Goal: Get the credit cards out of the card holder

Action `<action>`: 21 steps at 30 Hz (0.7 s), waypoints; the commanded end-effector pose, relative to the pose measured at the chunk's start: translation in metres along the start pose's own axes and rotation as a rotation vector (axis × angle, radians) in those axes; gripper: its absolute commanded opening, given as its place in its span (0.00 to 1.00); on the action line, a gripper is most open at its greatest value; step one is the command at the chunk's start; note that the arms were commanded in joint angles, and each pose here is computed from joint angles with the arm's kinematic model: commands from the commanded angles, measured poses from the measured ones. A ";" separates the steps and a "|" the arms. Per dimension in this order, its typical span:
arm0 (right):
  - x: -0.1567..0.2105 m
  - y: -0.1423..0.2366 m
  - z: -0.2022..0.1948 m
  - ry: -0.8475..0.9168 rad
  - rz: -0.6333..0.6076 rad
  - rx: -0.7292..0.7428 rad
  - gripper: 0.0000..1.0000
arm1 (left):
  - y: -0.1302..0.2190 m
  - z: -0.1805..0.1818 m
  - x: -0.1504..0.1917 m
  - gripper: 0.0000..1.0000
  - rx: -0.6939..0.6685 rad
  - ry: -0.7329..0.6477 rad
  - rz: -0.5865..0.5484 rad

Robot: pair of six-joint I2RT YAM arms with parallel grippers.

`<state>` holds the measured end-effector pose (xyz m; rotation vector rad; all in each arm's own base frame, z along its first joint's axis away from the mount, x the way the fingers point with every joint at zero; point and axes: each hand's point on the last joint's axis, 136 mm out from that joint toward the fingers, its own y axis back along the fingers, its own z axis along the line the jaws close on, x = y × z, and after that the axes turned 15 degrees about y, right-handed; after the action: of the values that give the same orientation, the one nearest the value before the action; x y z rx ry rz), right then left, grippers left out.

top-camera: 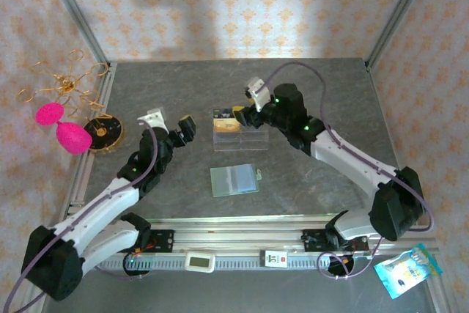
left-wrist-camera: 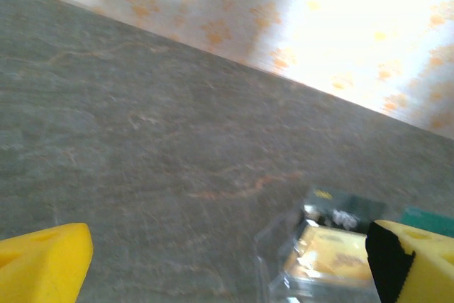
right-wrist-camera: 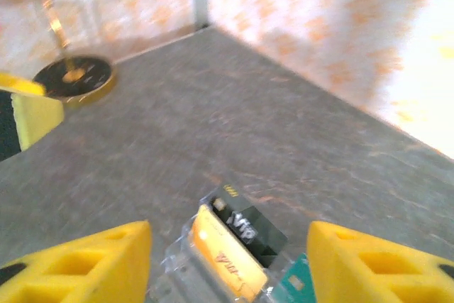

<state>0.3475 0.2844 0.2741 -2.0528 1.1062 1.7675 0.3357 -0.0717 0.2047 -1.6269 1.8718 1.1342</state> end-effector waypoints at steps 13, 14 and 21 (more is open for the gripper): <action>0.050 0.085 -0.084 -0.562 -0.103 0.675 1.00 | -0.056 0.090 -0.065 1.00 -0.342 -0.203 -0.205; 0.053 0.092 -0.087 -0.575 -0.110 0.705 1.00 | -0.057 0.102 -0.063 1.00 -0.376 -0.233 -0.203; 0.062 0.138 -0.104 -0.604 -0.150 0.896 1.00 | -0.047 0.128 -0.048 1.00 -0.317 -0.272 -0.307</action>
<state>0.3402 0.1305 0.2760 -1.0633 1.1801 1.4236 0.3614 0.0597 0.1295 -1.7170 1.3645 1.6206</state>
